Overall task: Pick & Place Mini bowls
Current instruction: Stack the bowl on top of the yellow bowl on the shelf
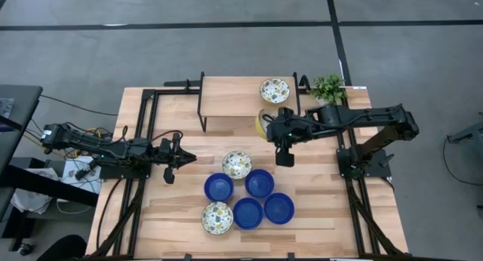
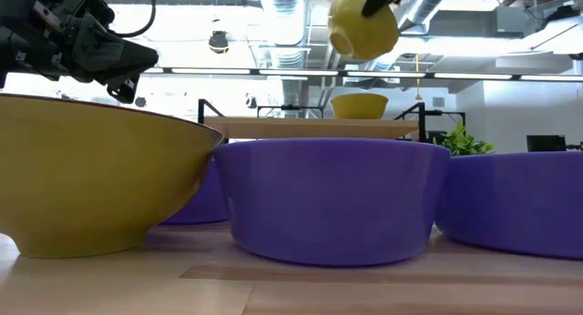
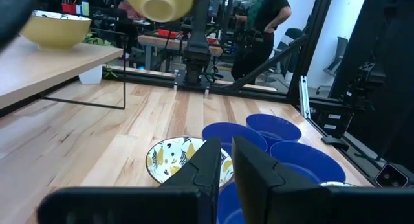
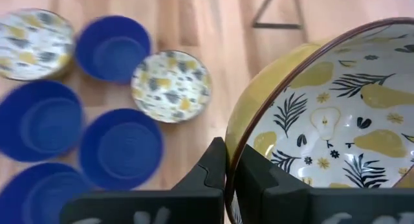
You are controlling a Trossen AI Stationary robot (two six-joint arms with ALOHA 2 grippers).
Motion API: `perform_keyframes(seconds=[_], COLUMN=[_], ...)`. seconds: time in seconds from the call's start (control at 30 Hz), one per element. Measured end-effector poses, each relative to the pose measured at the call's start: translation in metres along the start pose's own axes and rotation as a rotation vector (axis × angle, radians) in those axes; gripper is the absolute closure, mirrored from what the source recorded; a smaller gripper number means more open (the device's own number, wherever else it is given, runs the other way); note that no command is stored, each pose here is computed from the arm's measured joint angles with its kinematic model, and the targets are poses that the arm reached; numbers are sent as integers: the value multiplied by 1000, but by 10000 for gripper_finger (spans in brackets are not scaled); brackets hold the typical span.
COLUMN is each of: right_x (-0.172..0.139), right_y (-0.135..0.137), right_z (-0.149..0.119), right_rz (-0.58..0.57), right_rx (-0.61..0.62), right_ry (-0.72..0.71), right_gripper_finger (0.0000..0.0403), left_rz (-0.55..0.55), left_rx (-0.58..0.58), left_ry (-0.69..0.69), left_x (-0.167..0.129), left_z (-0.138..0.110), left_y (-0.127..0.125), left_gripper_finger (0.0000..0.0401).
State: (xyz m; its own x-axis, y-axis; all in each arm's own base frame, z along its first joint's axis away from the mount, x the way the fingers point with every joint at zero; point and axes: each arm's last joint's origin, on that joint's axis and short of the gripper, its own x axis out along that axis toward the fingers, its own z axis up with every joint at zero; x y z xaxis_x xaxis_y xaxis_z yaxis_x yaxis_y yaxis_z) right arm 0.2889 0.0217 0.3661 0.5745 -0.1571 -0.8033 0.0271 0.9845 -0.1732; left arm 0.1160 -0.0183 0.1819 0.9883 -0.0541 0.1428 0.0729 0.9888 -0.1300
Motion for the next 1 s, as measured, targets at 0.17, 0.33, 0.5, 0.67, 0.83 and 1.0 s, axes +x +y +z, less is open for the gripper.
perform_keyframes(seconds=[0.17,0.33,0.5,0.67,0.83,1.0], right_x=[0,-1,-7,-22,-37,-50], right_y=[-2,-4,-7,-22,-49,-80], right_z=[-2,-8,-13,-10,-7,-8], right_rz=[-86,-125,-125,-135,-165,-208], right_rx=[-5,-52,-187,-265,-344,-403], right_ry=[18,80,160,189,206,228], right_gripper_finger=[400,400,401,401,401,401], left_rz=[0,0,-1,0,-1,-1], left_rx=[-1,-1,-1,-1,-1,-1], left_ry=[-5,-6,-6,-6,-9,-14], left_x=[0,0,0,0,0,0], left_z=[0,1,1,1,1,1], left_y=[0,0,0,0,0,0], left_gripper_finger=[362,362,362,362,362,362])
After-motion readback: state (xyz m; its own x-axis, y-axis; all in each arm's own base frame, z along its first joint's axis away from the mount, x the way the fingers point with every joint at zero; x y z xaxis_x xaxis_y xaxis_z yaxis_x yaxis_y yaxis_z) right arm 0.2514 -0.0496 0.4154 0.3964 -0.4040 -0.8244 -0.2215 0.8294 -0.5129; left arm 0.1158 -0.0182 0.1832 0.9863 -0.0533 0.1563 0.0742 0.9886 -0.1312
